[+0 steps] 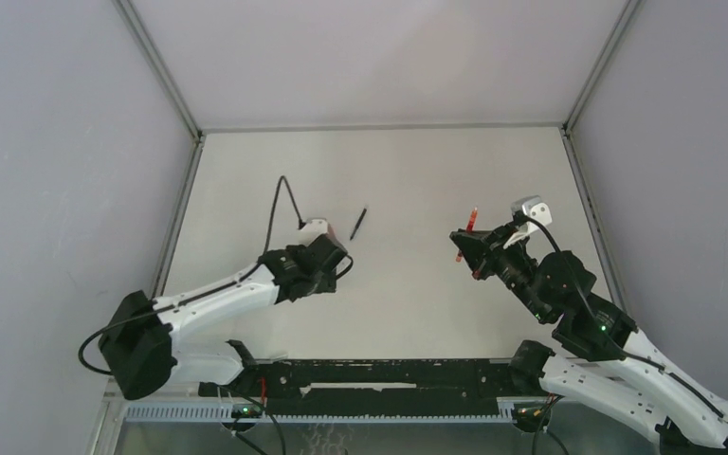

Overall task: Insert the pens into the pen caps
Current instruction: Adjust the pen cap at the center of the board.

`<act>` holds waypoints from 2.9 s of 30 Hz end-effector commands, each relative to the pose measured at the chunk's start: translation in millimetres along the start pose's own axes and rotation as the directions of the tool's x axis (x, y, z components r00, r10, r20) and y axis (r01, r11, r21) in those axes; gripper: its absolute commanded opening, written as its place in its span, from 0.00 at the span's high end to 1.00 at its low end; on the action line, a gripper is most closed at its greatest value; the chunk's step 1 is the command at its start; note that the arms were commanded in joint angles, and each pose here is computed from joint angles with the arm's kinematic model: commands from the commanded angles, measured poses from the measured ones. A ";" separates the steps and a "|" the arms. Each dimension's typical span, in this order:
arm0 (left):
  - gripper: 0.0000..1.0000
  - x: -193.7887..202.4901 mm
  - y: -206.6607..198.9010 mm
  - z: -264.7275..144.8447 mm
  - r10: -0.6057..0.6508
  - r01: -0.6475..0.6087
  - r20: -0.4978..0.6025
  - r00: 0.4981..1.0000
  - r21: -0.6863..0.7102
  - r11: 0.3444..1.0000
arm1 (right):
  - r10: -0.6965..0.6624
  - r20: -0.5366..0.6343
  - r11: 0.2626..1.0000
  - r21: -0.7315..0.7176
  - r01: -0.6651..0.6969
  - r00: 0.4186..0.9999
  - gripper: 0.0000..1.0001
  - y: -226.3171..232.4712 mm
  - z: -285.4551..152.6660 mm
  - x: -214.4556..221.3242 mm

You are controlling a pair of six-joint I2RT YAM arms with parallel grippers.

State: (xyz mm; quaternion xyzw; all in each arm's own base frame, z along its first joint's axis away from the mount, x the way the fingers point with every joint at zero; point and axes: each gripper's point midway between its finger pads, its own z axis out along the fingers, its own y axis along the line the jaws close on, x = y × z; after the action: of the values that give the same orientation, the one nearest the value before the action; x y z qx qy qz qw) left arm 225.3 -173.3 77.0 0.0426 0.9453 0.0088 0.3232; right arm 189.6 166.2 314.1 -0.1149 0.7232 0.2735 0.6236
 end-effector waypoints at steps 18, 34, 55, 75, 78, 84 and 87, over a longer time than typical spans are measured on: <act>0.00 158.8 86.8 -39.3 -0.537 0.424 -0.306 0.787 -0.364 0.829 | 0.081 -0.062 0.992 -0.088 -0.087 0.995 1.00 11.5 7.1 26.1; 0.04 192.2 92.6 -52.0 -0.624 0.455 -0.364 0.692 -0.451 0.768 | 0.095 -0.065 0.988 -0.115 -0.102 0.993 1.00 15.6 5.4 27.9; 0.47 178.3 75.0 -46.4 -0.498 0.331 -0.455 0.738 -0.399 0.855 | 0.087 -0.061 0.994 -0.067 -0.091 0.994 1.00 3.5 3.0 32.2; 0.58 48.9 26.7 -22.4 -0.073 0.059 -0.226 0.971 -0.069 0.996 | 0.090 -0.045 0.995 -0.045 -0.092 0.995 1.00 -3.2 -0.3 29.0; 0.57 26.8 6.4 -19.8 -0.013 0.016 -0.183 0.983 0.016 1.000 | 0.091 -0.038 0.995 -0.045 -0.093 0.995 1.00 -3.8 -2.0 27.4; 0.56 16.4 -39.8 -11.6 0.148 -0.119 -0.157 0.976 0.180 0.976 | 0.093 -0.026 0.995 -0.032 -0.094 0.995 1.00 -7.5 -5.3 25.3; 0.56 17.5 -52.4 -6.9 0.249 -0.219 -0.152 0.957 0.192 0.957 | 0.095 -0.024 0.995 -0.030 -0.096 0.995 1.00 -8.5 -6.9 25.2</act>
State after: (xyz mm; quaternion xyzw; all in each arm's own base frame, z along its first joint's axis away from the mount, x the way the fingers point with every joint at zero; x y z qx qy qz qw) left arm 188.8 -188.4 57.5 0.0961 0.9740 -0.0069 0.2053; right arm 182.1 164.5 285.3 -0.1066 0.7332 0.3134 0.5940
